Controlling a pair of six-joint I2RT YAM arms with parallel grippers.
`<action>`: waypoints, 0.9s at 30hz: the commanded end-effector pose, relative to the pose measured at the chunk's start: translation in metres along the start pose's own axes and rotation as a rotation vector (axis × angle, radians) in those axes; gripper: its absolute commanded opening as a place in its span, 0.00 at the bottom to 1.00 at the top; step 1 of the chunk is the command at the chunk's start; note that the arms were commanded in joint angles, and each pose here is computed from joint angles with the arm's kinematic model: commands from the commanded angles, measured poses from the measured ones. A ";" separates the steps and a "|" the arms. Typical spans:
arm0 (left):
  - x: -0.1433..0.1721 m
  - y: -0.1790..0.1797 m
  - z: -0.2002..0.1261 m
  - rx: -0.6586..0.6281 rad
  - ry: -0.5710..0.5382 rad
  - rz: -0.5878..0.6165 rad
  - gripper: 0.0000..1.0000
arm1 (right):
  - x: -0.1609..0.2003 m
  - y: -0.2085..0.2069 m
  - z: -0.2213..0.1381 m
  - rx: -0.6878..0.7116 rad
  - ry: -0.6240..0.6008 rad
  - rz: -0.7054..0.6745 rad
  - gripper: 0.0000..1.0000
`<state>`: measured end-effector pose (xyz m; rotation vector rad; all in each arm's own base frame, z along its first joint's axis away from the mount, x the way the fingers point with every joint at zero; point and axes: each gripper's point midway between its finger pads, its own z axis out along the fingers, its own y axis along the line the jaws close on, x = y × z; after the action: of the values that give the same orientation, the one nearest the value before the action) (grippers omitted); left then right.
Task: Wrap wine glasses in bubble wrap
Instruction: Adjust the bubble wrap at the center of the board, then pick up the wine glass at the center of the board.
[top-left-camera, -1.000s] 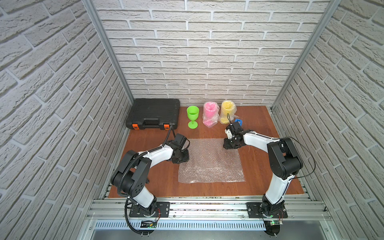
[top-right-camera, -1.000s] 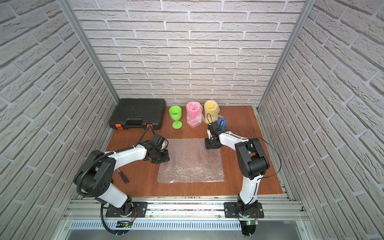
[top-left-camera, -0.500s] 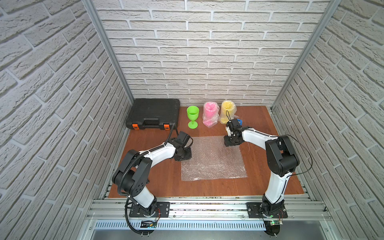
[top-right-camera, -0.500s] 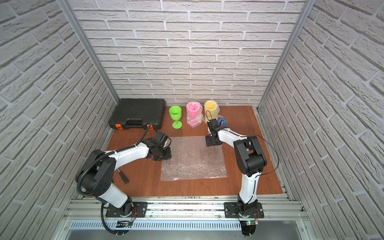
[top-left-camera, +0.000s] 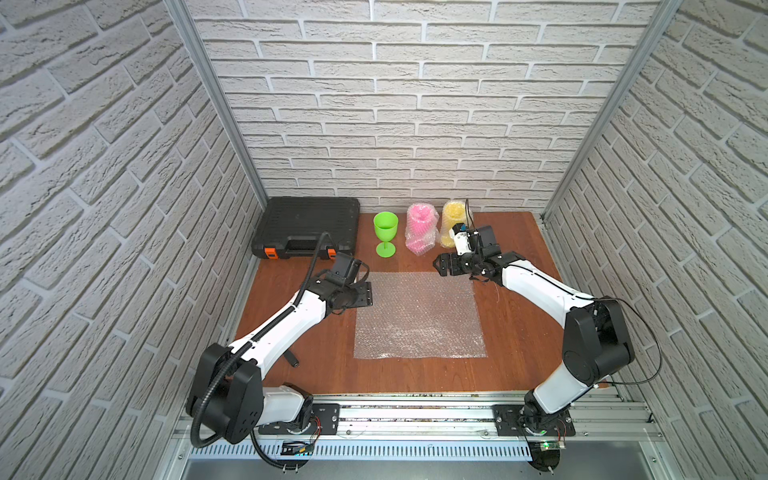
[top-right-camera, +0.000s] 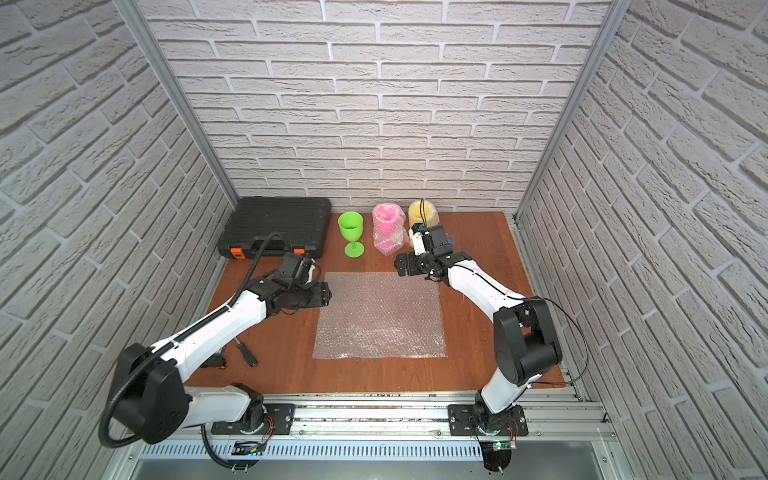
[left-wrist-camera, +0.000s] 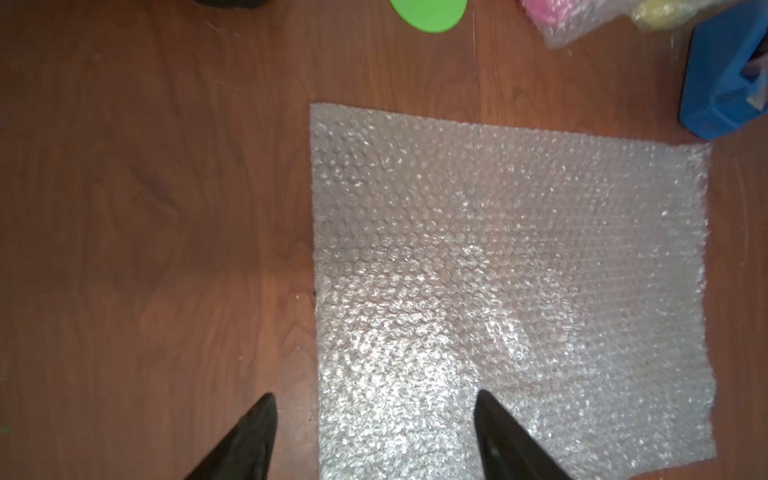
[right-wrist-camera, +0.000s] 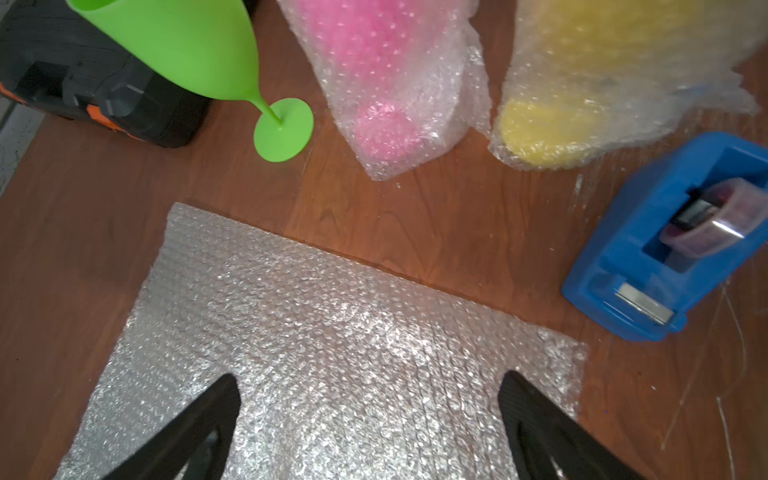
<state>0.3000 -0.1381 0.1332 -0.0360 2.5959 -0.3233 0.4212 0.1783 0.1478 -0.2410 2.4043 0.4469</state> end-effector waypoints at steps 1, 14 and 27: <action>-0.009 0.013 -0.020 -0.012 -0.036 0.019 0.79 | -0.035 0.042 0.000 -0.083 -0.131 -0.102 0.95; -0.009 0.040 -0.043 0.004 -0.090 -0.012 0.86 | -0.106 0.142 0.069 -0.247 -0.507 -0.289 0.97; -0.003 0.038 -0.030 0.041 -0.074 -0.033 0.87 | -0.134 0.129 0.137 -0.153 -0.677 -0.265 1.00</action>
<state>0.2854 -0.0941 0.1534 -0.0757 2.5291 -0.3661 0.5541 0.3557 0.1317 -0.4378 1.7881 0.5103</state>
